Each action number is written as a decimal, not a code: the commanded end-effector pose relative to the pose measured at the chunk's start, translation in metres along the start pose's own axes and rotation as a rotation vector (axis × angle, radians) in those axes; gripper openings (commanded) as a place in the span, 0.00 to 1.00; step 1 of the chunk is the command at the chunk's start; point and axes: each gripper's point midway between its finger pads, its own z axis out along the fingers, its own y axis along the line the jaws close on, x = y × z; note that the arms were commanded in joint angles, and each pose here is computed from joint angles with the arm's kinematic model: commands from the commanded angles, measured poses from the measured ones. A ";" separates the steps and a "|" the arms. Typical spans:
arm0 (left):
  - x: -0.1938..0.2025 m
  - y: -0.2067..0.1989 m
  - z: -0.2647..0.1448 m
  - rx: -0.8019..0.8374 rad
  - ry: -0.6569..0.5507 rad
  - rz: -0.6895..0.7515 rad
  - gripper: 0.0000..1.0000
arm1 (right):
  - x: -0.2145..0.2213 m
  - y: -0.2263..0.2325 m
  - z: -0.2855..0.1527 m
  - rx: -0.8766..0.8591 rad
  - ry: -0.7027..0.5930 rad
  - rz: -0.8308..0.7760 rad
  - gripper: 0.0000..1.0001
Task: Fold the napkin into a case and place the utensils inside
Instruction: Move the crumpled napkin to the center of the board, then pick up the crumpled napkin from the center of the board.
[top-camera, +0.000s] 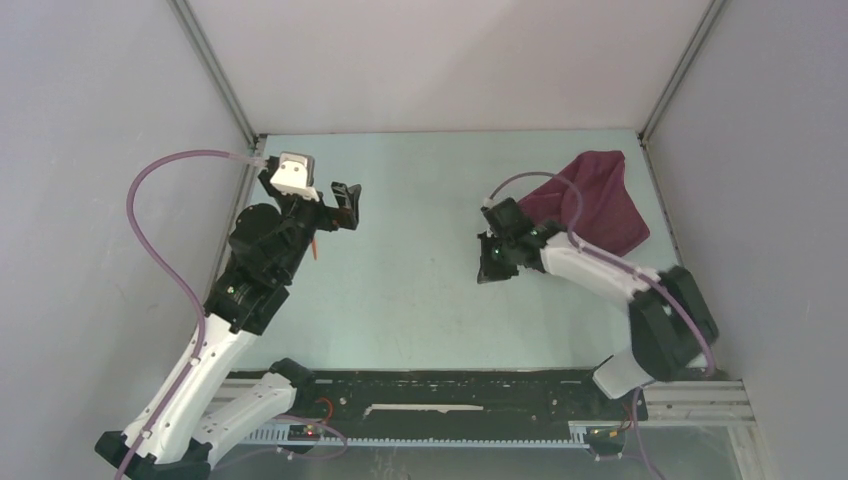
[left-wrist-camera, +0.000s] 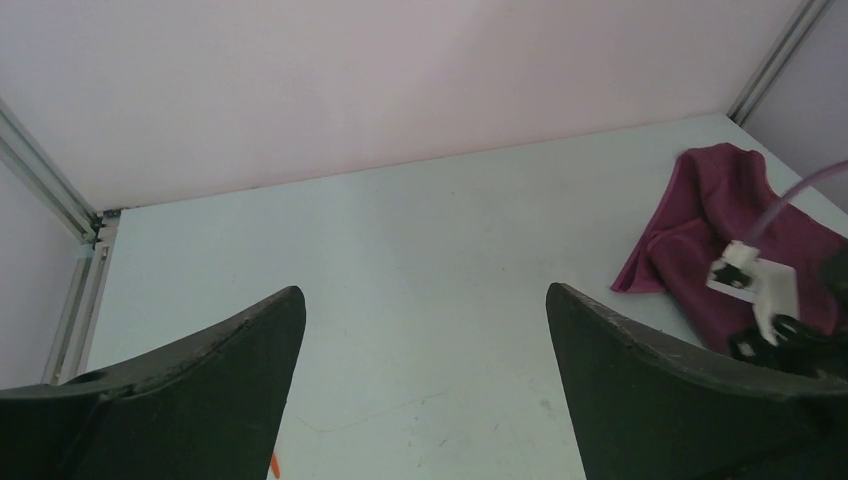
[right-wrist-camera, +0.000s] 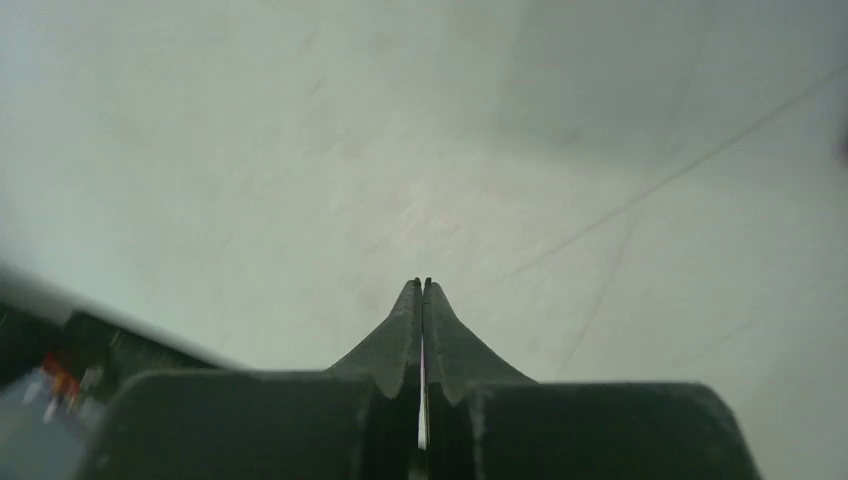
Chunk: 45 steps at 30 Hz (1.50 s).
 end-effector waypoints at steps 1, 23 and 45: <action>-0.007 -0.013 0.004 0.058 -0.025 -0.031 1.00 | 0.001 0.014 -0.049 -0.195 -0.076 0.029 0.00; -0.001 -0.024 0.007 0.106 -0.017 -0.060 1.00 | -0.129 -0.208 0.001 0.568 -0.132 0.304 0.47; 0.086 -0.046 -0.003 0.062 0.289 -0.478 1.00 | -0.001 0.073 -0.037 -0.242 -0.047 -0.129 0.69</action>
